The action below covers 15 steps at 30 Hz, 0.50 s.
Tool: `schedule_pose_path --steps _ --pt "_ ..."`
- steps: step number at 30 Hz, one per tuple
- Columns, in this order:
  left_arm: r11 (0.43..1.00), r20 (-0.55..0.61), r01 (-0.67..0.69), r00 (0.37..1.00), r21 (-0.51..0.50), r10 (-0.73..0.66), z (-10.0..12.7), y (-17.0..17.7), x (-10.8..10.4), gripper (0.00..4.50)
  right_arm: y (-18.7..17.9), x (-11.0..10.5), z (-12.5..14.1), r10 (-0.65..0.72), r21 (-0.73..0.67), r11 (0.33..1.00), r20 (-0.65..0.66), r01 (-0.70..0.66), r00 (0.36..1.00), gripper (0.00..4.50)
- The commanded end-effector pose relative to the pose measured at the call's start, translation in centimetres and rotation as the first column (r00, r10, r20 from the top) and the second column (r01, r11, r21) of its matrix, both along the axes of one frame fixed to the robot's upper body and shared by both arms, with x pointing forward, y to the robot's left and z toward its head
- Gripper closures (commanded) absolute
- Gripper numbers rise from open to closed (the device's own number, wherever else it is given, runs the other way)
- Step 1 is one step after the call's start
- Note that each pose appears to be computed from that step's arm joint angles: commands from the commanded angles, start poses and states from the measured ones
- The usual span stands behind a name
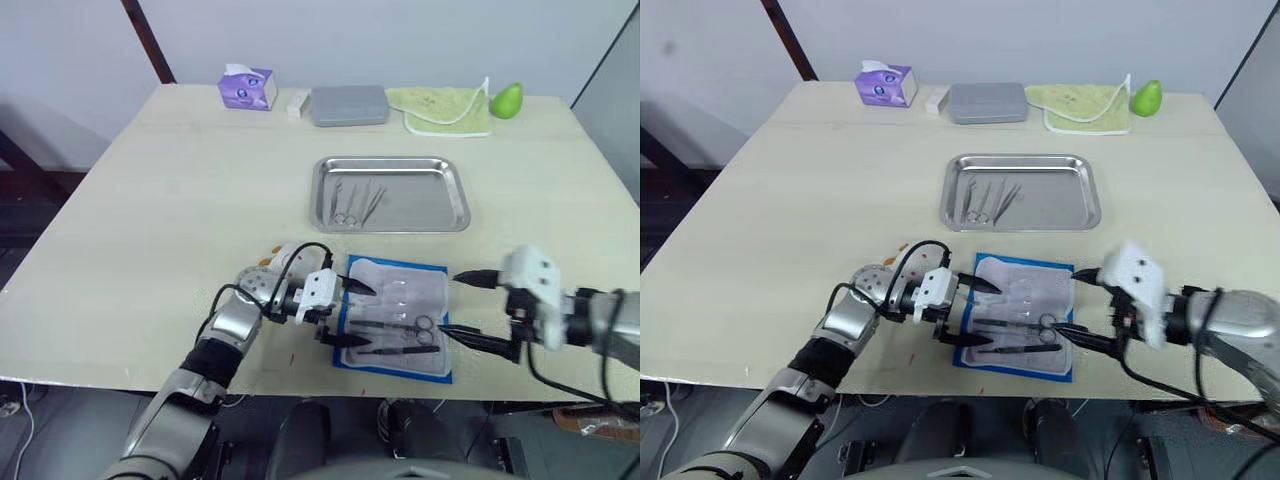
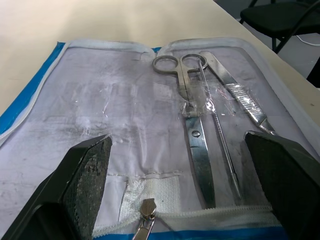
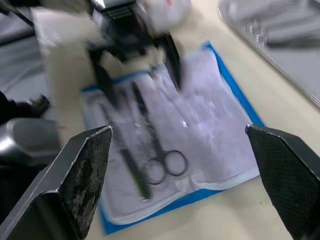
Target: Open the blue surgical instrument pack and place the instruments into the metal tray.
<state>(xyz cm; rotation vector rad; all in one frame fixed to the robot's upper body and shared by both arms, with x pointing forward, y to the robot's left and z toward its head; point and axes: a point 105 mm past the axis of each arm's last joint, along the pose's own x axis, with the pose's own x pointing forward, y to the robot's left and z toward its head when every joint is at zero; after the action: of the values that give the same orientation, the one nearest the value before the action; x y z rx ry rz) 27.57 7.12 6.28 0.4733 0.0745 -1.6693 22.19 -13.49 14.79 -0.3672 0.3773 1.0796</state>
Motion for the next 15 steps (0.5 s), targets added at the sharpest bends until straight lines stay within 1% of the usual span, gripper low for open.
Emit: schedule_pose_path --steps 1,2,3,6,13,15 --pt "0.997 -0.055 -0.002 0.998 0.078 0.006 -2.1 0.6 -0.9 0.0 1.7 1.0 -1.6 0.039 -0.09 0.995 0.011 -0.038 0.999 1.18" --pt "0.997 -0.055 -0.005 0.998 0.077 0.009 -2.1 0.7 -0.9 0.0 2.3 1.1 -2.0 0.059 -0.107 0.993 0.0 -0.058 0.998 1.69" --pt "0.997 -0.056 -0.009 0.998 0.075 0.013 -2.1 0.7 -0.8 0.0 2.7 1.1 -2.3 0.074 -0.121 0.99 -0.006 -0.074 0.997 1.69" --pt "0.997 -0.054 -0.015 0.998 0.074 0.019 -2.0 0.7 -0.8 0.0 3.1 1.7 -3.0 0.065 -0.15 0.987 -0.014 -0.066 0.998 1.69" --pt "0.997 -0.047 -0.028 0.998 0.07 0.031 -1.6 0.7 -0.5 0.0 3.9 1.4 -4.1 0.108 -0.195 0.974 -0.041 -0.114 0.993 1.69" --pt "0.997 -0.047 -0.028 0.998 0.07 0.032 -1.5 0.7 -0.5 0.0 3.9 1.7 -4.2 0.101 -0.203 0.973 -0.038 -0.107 0.994 1.69"
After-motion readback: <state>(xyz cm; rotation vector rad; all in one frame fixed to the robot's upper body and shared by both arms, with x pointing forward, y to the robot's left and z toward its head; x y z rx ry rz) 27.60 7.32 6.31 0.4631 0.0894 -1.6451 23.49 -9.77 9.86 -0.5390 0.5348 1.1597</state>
